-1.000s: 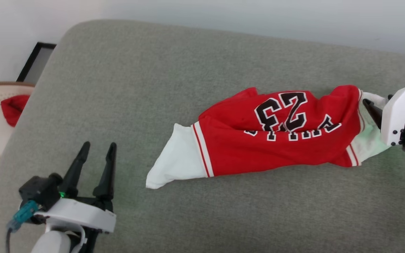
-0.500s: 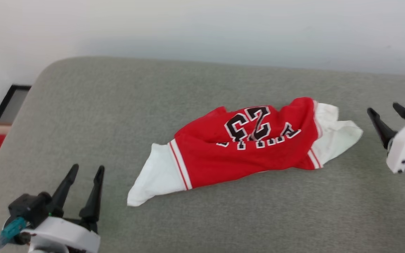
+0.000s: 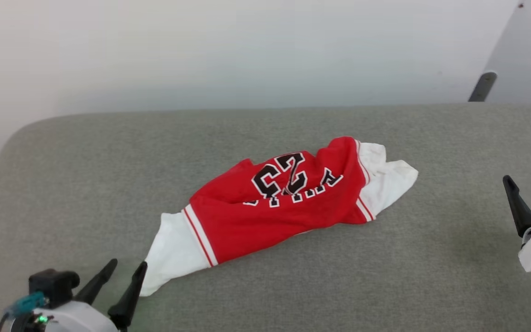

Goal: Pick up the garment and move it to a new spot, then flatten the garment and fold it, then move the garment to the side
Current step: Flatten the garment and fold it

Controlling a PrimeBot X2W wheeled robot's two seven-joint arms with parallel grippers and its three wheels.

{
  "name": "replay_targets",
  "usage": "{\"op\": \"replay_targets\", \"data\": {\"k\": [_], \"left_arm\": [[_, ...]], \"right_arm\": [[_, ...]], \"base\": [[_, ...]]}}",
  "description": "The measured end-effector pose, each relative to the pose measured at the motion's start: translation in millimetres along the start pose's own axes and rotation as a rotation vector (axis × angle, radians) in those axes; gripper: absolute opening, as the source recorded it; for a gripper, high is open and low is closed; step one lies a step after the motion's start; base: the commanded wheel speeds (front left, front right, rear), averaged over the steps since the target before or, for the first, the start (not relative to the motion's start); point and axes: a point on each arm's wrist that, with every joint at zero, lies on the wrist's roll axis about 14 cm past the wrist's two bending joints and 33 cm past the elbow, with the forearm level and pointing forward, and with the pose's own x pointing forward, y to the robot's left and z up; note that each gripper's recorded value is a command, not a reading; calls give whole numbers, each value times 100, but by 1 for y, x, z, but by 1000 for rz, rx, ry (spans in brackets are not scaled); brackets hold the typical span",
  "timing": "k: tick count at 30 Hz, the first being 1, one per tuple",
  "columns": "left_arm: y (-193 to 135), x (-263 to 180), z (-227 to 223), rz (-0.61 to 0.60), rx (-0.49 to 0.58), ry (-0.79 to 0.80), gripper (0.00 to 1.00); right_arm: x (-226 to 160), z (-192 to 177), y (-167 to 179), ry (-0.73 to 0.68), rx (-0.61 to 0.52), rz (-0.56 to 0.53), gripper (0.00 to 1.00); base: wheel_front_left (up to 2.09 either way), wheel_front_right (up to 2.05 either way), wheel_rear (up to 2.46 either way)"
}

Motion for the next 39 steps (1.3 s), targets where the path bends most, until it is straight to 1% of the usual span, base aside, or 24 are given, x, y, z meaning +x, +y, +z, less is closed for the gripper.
{"op": "replay_targets", "data": {"k": [5,12,18,21,22,24,27,28,32,34,37,39], "left_arm": [[3,13,-21,-13,-12,151,100],[21,23,-60,25,-15,404,100],[29,30,-79,54,-29,531,100],[30,34,-84,63,-46,562,100],[29,35,-86,64,-61,571,87],[26,35,-90,64,-102,596,0],[25,36,-91,60,-126,619,0],[21,36,-92,54,-139,620,0],[19,37,-92,44,-143,631,0],[19,39,-91,38,-141,634,0],[18,43,-90,28,-127,632,0],[16,47,-89,19,-122,629,0]], "right_arm": [[-9,-7,-5,25,5,-31,100],[-10,-12,-4,56,8,-45,100],[-10,-17,-3,83,7,-51,100],[-10,-21,1,101,11,-46,100],[-10,-21,2,106,9,-43,100],[-9,-24,6,130,7,-31,100],[-8,-30,16,180,24,5,100],[-8,-32,18,201,14,13,100],[2,-32,23,277,7,47,100],[11,-30,24,310,22,64,100],[29,-27,18,359,18,62,100],[41,-32,18,410,12,68,100]], "base": [[0,0,0],[0,0,0],[0,0,0],[0,0,0],[0,0,0],[0,0,0],[0,0,0],[0,0,0],[0,0,0],[0,0,0],[0,0,0],[0,0,0]]}}
